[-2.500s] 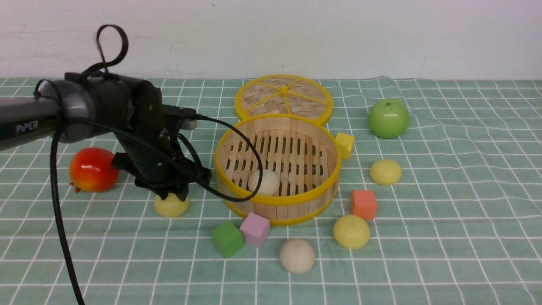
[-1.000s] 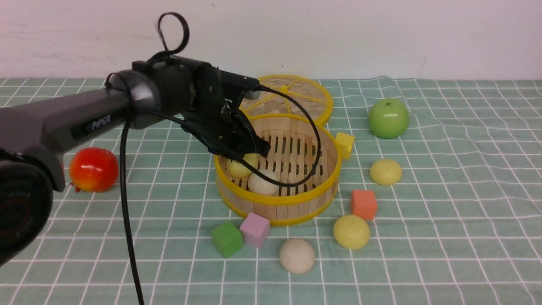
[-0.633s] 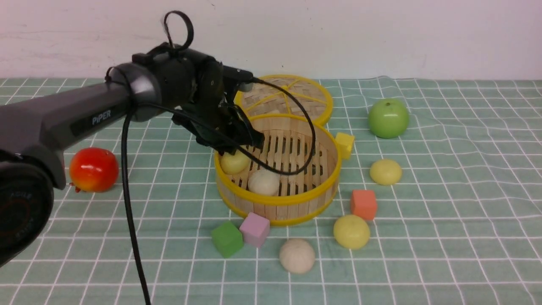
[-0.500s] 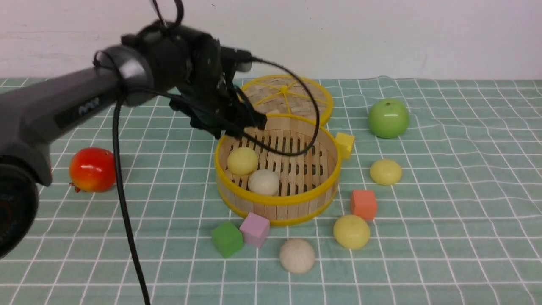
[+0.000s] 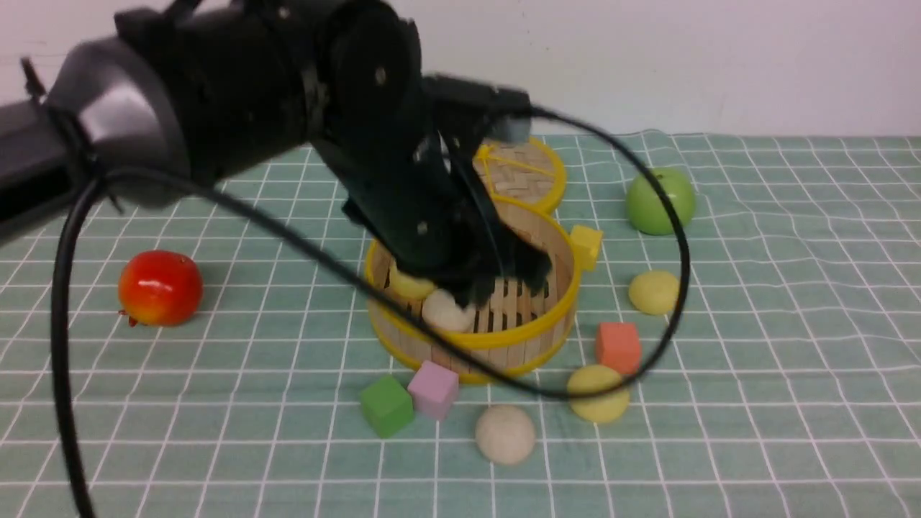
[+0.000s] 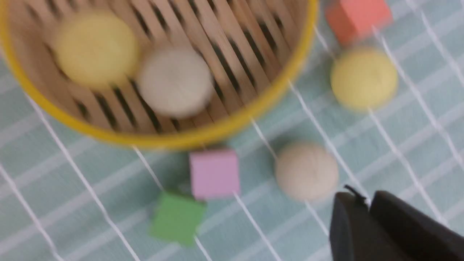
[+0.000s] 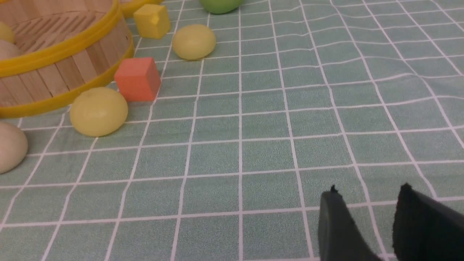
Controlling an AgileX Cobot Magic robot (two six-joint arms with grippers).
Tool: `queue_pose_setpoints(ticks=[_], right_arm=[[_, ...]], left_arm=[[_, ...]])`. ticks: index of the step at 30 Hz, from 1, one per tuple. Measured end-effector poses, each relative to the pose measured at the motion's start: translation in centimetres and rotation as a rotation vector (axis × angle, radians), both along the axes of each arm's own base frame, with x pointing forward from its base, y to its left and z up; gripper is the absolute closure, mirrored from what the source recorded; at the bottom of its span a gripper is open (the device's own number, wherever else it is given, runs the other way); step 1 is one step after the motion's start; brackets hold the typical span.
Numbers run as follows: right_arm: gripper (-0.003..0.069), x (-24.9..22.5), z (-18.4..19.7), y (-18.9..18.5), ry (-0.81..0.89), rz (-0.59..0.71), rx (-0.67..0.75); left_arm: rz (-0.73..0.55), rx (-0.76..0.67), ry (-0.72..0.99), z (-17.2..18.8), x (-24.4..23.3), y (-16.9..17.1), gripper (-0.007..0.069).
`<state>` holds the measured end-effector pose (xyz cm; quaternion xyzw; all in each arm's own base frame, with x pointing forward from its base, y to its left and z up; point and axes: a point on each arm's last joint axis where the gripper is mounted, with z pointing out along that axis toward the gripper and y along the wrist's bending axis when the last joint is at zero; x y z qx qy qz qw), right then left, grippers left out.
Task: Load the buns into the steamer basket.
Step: Use the right arm to grab a steamed stuffed bun
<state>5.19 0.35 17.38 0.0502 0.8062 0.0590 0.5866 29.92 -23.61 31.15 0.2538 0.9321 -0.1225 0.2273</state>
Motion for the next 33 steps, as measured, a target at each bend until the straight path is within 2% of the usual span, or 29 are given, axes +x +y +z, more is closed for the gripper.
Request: queue_pose_setpoints(ticks=[2, 14, 21, 24, 27, 30, 33], right_arm=[[0.0419, 0.0, 0.0, 0.0, 0.000, 0.000, 0.000], [0.0419, 0.0, 0.0, 0.0, 0.000, 0.000, 0.000], [0.0419, 0.0, 0.0, 0.0, 0.000, 0.000, 0.000], [0.0419, 0.0, 0.0, 0.0, 0.000, 0.000, 0.000], [0.0419, 0.0, 0.0, 0.0, 0.000, 0.000, 0.000], [0.0419, 0.0, 0.0, 0.0, 0.000, 0.000, 0.000], [0.0419, 0.0, 0.0, 0.0, 0.000, 0.000, 0.000]], left_arm=[[-0.002, 0.015, 0.050, -1.2, -0.4, 0.0, 0.0639], [-0.028, 0.053, 0.157, -4.5, 0.1, -0.9, 0.0636], [-0.039, 0.064, 0.165, -6.0, 0.7, -1.3, 0.0553], [-0.044, 0.061, 0.150, -5.6, 0.7, -1.3, 0.0546], [-0.048, 0.063, 0.128, -4.6, 0.4, -0.9, 0.0570], [-0.038, 0.031, 0.074, -2.0, -1.3, 0.5, 0.0631], [-0.024, -0.044, -0.018, 0.8, -4.2, 2.8, 0.0639]])
